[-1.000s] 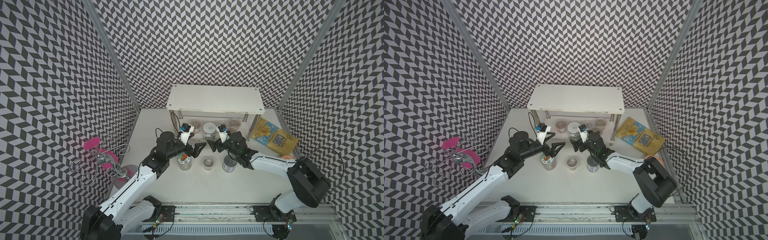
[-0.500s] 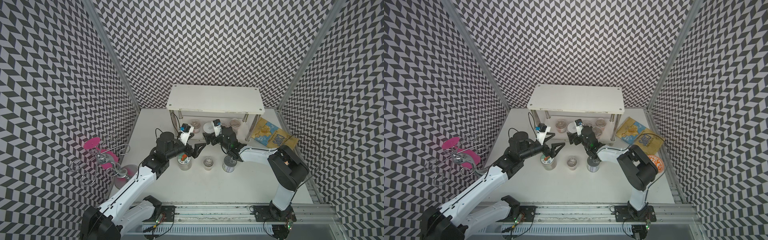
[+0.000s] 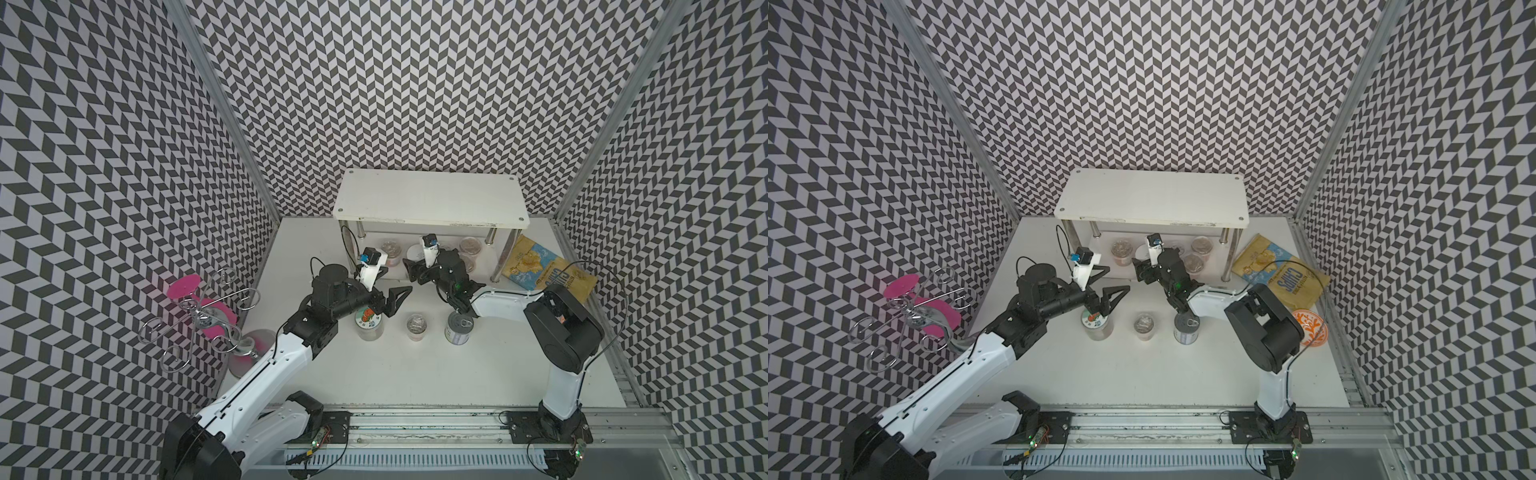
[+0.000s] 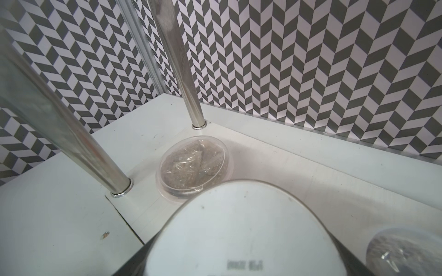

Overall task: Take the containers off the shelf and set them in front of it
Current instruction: 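Pick up a container from the shelf.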

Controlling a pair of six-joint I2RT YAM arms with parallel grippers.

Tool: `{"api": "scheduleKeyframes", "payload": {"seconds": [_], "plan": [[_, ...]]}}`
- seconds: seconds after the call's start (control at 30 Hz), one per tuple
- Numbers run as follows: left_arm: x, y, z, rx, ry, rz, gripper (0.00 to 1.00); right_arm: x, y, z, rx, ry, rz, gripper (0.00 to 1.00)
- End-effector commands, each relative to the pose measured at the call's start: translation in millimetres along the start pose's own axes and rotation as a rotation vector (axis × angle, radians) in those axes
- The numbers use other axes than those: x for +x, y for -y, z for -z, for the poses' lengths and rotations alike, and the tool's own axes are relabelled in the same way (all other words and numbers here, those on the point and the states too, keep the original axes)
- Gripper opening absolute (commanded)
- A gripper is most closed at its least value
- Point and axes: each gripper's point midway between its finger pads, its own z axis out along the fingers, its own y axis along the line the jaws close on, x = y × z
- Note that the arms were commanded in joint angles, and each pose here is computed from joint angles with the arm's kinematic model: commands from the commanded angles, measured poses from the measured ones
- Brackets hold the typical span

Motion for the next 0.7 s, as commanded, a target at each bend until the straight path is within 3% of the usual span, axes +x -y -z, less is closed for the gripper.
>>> {"api": "scheduleKeyframes", "payload": {"seconds": [0.0, 0.3, 0.53, 0.67], "plan": [[0, -1, 3, -0.01, 0.008, -0.014, 1.0, -24, -4, 10, -0.015, 0.089, 0.007, 0.8], [1, -3, 2, -0.015, 0.005, -0.017, 1.0, -46, -22, 43, -0.118, 0.134, 0.064, 0.73], [0, -4, 0, -0.013, 0.002, -0.025, 1.0, -48, -32, 103, -0.179, 0.126, 0.092, 0.72], [1, -4, -2, -0.008, -0.003, -0.024, 1.0, -40, -16, 141, -0.119, 0.112, 0.08, 0.72]]}}
